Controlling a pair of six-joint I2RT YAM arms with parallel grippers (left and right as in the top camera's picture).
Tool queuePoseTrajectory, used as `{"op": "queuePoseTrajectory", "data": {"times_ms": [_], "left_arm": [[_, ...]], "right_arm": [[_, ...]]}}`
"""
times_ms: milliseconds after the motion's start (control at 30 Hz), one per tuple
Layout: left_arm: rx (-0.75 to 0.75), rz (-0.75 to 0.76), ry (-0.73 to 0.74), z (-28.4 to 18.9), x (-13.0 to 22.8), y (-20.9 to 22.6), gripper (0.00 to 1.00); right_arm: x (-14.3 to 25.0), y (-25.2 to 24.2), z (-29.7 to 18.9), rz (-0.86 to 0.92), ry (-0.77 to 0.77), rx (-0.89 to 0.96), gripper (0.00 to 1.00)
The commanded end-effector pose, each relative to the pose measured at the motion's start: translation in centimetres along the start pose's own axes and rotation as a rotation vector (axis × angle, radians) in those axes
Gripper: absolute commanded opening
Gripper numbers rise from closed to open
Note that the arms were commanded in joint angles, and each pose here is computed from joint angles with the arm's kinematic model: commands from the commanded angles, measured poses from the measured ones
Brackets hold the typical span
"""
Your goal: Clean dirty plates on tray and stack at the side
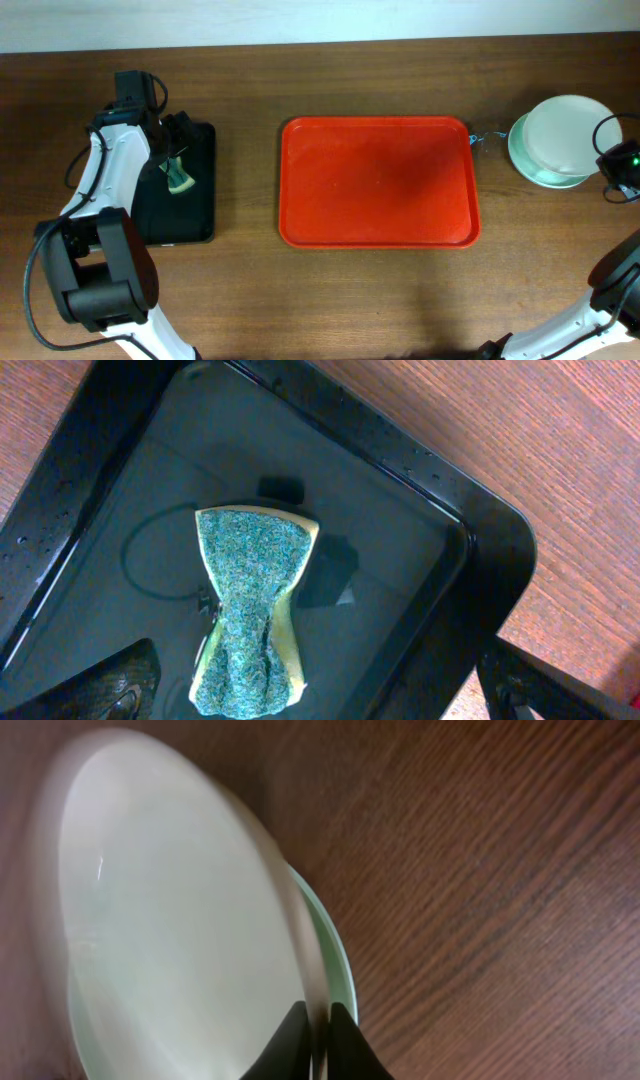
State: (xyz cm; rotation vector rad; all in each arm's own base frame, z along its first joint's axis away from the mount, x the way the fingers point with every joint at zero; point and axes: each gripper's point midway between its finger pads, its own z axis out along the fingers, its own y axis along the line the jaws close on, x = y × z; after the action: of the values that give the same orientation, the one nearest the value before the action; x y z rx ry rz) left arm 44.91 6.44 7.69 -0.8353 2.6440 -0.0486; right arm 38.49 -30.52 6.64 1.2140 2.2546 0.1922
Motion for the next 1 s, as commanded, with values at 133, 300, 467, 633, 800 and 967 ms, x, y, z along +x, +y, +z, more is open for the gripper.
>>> {"op": "queuePoseTrajectory", "data": {"times_ms": [133, 300, 467, 633, 800, 967], "left_arm": [[0.020, -0.003, -0.026, -1.0, -0.8, -0.3, 0.99], [0.020, -0.003, -0.026, -1.0, -0.8, -0.3, 0.99], [0.020, -0.003, -0.026, -1.0, -0.8, -0.3, 0.99], [0.020, -0.003, -0.026, -1.0, -0.8, -0.3, 0.99], [0.020, -0.003, -0.026, -1.0, -0.8, -0.3, 0.99], [0.020, -0.003, -0.026, -1.0, -0.8, -0.3, 0.99]], "right_arm": [[1.7, 1.7, 0.2, -0.003, 0.059, -0.022, 0.61], [3.3, 1.8, -3.6, 0.025, 0.123, 0.005, 0.84], [6.4, 2.5, -10.2, -0.001, 0.178, 0.117, 0.84], [10.6, 4.6, -16.1, -0.132, 0.115, 0.171, 0.88], [18.9, 9.1, -22.6, -0.373, 0.058, -0.056, 0.99], [24.4, 7.9, -27.0, -0.457, 0.095, -0.102, 0.98]]}}
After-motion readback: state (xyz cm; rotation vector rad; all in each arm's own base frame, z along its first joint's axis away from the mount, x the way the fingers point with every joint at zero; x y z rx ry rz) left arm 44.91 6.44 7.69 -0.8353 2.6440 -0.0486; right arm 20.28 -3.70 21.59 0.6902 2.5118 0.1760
